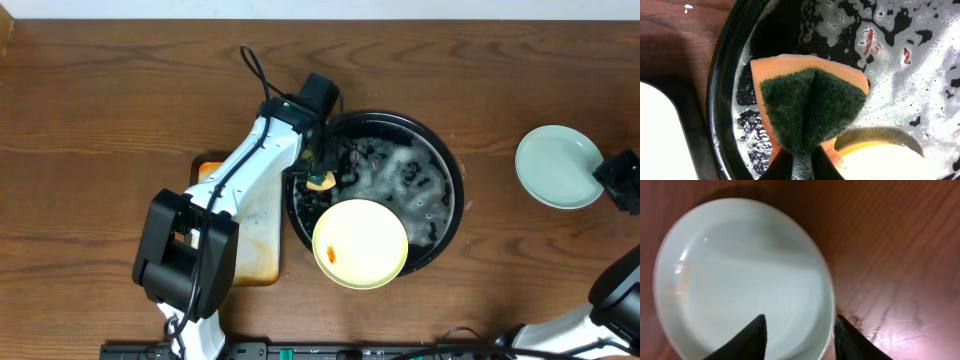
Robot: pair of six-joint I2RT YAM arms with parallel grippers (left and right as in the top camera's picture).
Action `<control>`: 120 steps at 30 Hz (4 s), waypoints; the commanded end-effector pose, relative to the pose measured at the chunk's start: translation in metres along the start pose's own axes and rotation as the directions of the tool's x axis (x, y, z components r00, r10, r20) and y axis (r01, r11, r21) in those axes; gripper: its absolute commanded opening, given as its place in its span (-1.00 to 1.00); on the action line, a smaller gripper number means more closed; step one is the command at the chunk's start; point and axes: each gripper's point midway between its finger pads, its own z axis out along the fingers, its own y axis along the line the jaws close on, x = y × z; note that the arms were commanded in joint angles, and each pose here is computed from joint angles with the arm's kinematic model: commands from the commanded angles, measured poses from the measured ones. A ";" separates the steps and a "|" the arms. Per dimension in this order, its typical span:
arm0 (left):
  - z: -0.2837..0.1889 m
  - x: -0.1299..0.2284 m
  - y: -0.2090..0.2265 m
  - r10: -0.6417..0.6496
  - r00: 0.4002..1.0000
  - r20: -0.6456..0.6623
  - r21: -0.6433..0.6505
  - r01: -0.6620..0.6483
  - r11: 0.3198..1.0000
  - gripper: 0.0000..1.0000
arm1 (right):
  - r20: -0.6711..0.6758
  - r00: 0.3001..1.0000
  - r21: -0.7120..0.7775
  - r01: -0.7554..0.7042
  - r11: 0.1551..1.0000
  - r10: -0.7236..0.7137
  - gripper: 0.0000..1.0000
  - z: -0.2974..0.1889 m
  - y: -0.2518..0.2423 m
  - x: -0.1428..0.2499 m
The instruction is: Clean dirty plates on tray and stack at the side
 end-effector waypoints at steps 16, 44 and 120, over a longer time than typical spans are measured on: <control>-0.085 0.028 0.057 -0.060 0.998 0.032 -0.150 0.064 0.987 -0.84 | 0.205 0.842 -0.465 0.533 0.707 -0.499 0.15 -0.167 0.184 0.111; 0.022 0.100 0.170 -0.199 0.979 -0.051 -0.245 0.181 0.953 -0.76 | -0.368 0.237 -0.500 0.765 0.406 -0.899 -0.44 -0.059 0.156 0.357; 0.029 0.090 0.170 -0.188 0.982 0.005 -0.226 0.184 0.957 -0.70 | -0.117 0.307 -0.375 0.867 0.328 -0.944 -0.44 0.011 0.187 0.347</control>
